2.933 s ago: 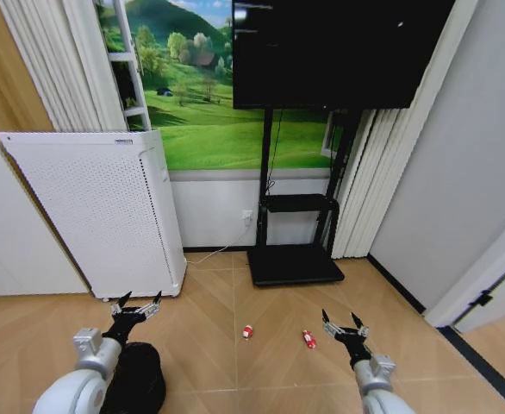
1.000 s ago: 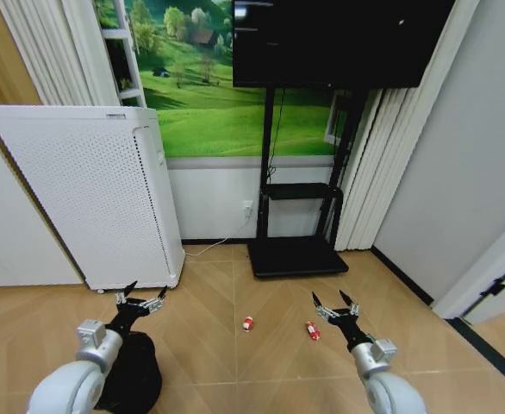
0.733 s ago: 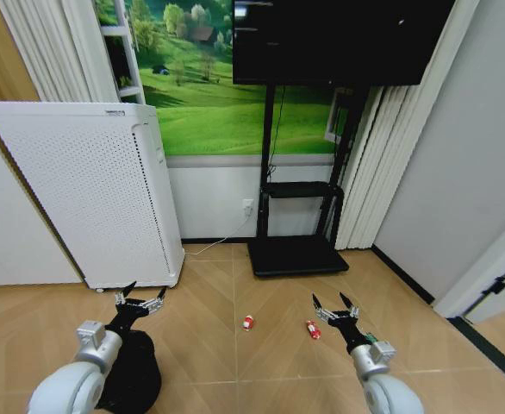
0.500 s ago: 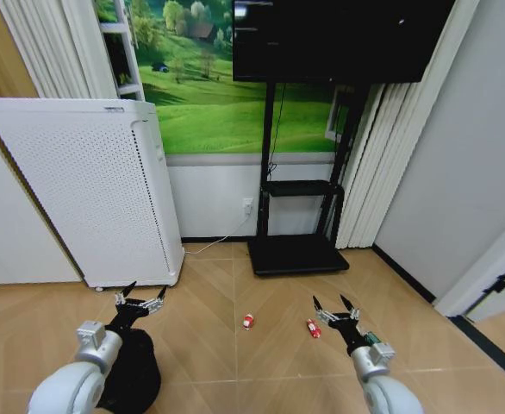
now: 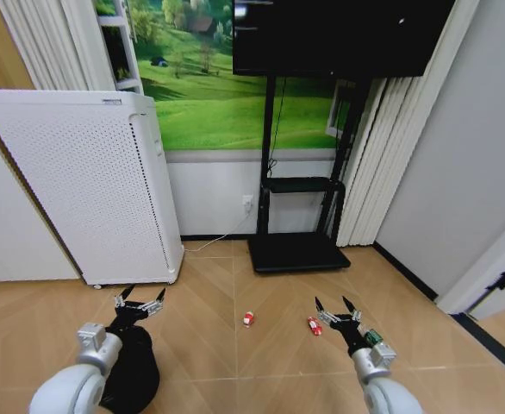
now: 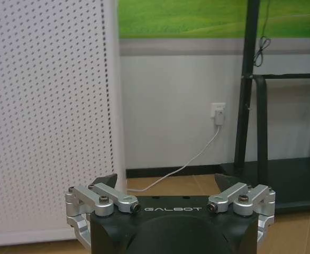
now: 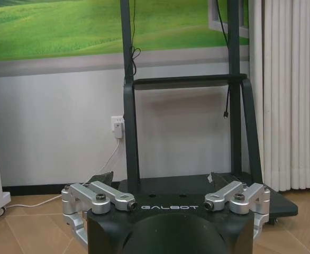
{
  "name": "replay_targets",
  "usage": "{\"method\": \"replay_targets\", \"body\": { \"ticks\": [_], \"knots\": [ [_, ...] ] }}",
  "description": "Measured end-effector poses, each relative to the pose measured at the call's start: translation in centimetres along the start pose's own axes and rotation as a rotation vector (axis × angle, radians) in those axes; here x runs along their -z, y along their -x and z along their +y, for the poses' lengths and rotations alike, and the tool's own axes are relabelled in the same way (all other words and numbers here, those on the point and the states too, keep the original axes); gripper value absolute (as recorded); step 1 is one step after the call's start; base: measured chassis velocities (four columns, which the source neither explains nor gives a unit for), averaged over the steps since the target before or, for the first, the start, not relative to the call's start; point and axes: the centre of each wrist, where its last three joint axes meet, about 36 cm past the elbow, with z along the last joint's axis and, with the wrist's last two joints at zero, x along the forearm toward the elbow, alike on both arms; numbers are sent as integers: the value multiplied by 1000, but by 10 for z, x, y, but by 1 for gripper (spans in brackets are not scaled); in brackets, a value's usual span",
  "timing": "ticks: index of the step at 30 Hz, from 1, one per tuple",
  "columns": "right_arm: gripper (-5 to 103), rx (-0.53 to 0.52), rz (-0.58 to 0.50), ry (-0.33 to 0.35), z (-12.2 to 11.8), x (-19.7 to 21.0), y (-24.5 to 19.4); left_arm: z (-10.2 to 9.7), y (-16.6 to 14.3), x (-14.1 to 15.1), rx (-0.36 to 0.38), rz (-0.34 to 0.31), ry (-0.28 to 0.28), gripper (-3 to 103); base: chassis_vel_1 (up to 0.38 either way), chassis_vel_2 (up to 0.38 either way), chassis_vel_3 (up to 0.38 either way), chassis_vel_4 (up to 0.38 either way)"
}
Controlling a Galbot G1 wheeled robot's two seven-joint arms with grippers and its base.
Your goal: Pick up the trash bin and place the garbage on the floor into it.
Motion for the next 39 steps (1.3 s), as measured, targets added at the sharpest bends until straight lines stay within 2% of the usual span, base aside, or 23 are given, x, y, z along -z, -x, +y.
{"method": "replay_targets", "body": {
  "ticks": [3, 5, 6, 7, 8, 9, 10, 13, 14, 16, 19, 21, 24, 26, 27, 30, 34, 39],
  "knots": [
    [100, -6, 4, 5, 0, -3, 0, -2, -2, -1, 22, 17, -19, 100, 0, 0, 0, 0],
    [100, -16, 12, 14, 0, -8, -1, 0, -7, -7, 92, 84, -37, 100, 0, 0, 0, 0],
    [100, -21, 16, 20, 0, -11, -2, 3, -9, -11, 143, 145, -46, 100, 0, 0, 0, 0],
    [100, -21, 16, 20, 0, -11, -2, 3, -9, -11, 143, 145, -46, 100, 0, 0, 0, 0],
    [100, -30, 18, 27, -1, -13, -3, 5, -10, -13, 180, 199, -51, 100, 0, 0, 0, 0],
    [100, -30, 18, 27, -1, -13, -3, 5, -10, -13, 180, 199, -51, 100, 0, 0, 0, 0],
    [100, -43, 24, 41, -1, -17, -5, 11, -13, -17, 221, 269, -59, 100, 0, 0, 0, 0],
    [100, -65, 44, 93, -1, -22, -6, 29, -26, -27, 240, 359, -69, 100, 0, 0, 0, 0],
    [100, -65, 44, 93, -1, -22, -6, 29, -26, -27, 240, 359, -69, 100, 0, 0, 0, 0],
    [100, -80, 60, 115, 1, -28, -5, 47, -42, -38, 242, 413, -64, 100, 0, 0, 0, 0],
    [100, -85, 66, 119, 2, -31, -6, 53, -49, -40, 250, 431, -62, 100, 0, 0, 0, 0],
    [100, -94, 83, 127, 3, -37, -6, 70, -67, -41, 283, 456, -56, 100, 0, 0, 0, 0],
    [100, -98, 89, 128, 2, -39, -6, 76, -71, -41, 298, 457, -51, 100, 0, 0, 0, 0],
    [100, -110, 103, 126, 3, -44, -7, 98, -83, -42, 340, 456, -42, 100, 0, 0, 0, 0],
    [100, -110, 103, 126, 3, -44, -7, 98, -83, -42, 340, 456, -42, 100, 0, 0, 0, 0],
    [100, -114, 117, 123, 7, -50, -8, 122, -88, -52, 377, 469, -31, 100, 0, 0, 0, 0],
    [100, -113, 124, 116, 13, -53, -8, 135, -82, -61, 402, 490, -49, 100, 0, 0, 0, 0],
    [100, -118, 125, 110, 16, -52, -5, 132, -65, -65, 407, 537, -73, 100, 0, 0, 0, 0]
  ]
}}
